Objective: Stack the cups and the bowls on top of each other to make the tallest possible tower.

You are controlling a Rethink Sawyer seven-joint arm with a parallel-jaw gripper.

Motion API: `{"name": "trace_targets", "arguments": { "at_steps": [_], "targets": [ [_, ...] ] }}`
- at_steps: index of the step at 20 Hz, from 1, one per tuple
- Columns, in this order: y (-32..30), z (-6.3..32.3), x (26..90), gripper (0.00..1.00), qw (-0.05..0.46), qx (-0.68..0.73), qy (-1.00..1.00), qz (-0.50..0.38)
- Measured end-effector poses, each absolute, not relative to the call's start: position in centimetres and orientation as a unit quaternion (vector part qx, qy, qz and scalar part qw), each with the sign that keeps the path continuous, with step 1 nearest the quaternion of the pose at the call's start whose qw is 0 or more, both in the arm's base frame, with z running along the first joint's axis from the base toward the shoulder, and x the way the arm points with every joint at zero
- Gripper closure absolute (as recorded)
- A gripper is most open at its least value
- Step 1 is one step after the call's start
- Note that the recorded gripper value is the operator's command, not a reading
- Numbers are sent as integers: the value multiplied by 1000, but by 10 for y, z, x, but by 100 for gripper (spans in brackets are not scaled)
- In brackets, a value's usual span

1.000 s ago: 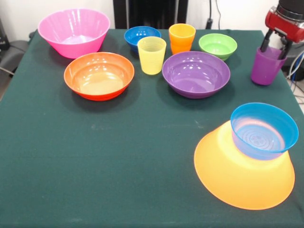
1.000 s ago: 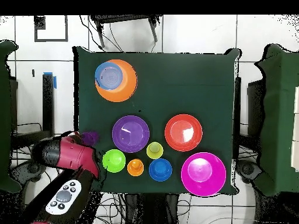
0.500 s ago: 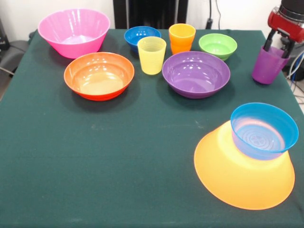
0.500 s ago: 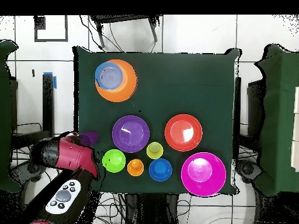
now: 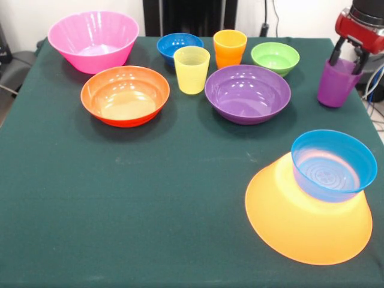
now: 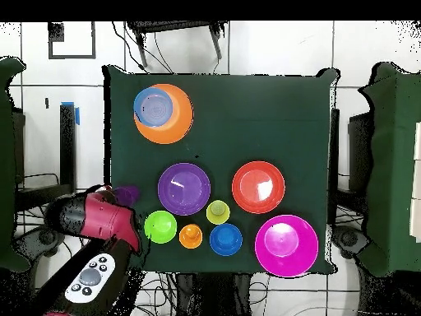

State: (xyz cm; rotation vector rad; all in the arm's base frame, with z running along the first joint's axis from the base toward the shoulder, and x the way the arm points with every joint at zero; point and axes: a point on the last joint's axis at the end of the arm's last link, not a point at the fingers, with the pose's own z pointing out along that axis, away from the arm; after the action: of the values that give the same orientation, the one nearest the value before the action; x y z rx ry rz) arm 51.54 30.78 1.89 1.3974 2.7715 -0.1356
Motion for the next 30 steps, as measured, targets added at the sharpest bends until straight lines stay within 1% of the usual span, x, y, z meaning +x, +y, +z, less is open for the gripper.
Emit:
{"name": "trace_targets", "arguments": {
  "at_steps": [11, 16, 30],
  "targets": [
    [280, 28, 525, 0, 41, 442, 894, -64],
    [270, 30, 531, 0, 44, 446, 891, -65],
    [266, 38, 555, 0, 50, 454, 888, -52]
  ]
}}
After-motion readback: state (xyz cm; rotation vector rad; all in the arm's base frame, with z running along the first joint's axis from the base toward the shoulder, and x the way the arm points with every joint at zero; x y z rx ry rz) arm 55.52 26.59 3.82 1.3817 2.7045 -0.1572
